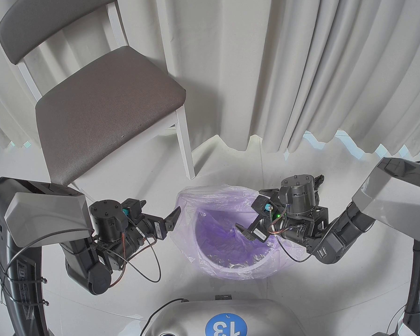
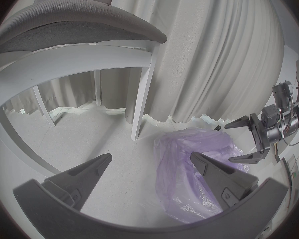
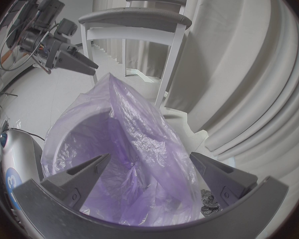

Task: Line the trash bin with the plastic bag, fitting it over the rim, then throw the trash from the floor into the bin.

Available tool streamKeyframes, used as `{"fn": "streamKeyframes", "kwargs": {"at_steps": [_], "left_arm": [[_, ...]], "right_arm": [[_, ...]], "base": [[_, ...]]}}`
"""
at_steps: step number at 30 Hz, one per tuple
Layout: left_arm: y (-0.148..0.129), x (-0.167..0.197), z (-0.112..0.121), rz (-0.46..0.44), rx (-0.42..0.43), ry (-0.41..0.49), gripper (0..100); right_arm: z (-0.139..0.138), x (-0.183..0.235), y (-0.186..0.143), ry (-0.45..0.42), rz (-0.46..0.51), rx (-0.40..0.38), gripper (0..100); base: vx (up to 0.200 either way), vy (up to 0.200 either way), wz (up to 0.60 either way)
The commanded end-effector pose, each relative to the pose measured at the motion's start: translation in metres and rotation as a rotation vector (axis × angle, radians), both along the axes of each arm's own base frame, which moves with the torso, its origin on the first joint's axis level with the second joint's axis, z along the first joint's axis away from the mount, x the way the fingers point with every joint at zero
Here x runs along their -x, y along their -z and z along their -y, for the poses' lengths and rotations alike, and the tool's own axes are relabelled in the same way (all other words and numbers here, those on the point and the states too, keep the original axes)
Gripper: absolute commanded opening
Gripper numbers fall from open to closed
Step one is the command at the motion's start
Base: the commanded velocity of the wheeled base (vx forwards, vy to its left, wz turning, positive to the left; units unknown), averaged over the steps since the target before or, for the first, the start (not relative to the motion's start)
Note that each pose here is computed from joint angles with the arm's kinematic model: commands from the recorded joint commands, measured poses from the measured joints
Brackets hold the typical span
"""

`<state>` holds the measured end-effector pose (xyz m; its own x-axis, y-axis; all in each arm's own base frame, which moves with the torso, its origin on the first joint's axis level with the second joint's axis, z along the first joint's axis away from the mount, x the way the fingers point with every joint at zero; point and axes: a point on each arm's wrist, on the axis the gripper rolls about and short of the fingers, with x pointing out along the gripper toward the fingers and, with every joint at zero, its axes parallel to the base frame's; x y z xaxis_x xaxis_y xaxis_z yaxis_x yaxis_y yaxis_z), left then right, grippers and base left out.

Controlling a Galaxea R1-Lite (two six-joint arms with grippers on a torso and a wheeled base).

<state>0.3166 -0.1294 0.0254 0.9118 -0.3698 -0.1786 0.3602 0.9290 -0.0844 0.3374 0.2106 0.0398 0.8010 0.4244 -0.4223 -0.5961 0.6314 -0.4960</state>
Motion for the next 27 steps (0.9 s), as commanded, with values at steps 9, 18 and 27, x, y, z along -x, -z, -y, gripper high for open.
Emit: {"fn": "streamKeyframes", "kwargs": {"at_steps": [9, 18, 27], "left_arm": [[-0.001, -0.002, 0.001, 0.02, 0.007, -0.003, 100], [0.002, -0.003, 0.001, 0.013, 0.004, -0.003, 100], [0.003, -0.003, 0.002, 0.012, 0.003, -0.003, 100]], "right_arm": [[-0.008, -0.023, 0.017, 0.044, 0.017, 0.005, 100], [-0.008, -0.022, 0.008, 0.044, 0.04, -0.009, 0], [-0.007, -0.034, -0.017, 0.069, 0.112, -0.052, 0]], "base": [[0.0, 0.0, 0.0], [0.0, 0.0, 0.0], [0.0, 0.0, 0.0]]}}
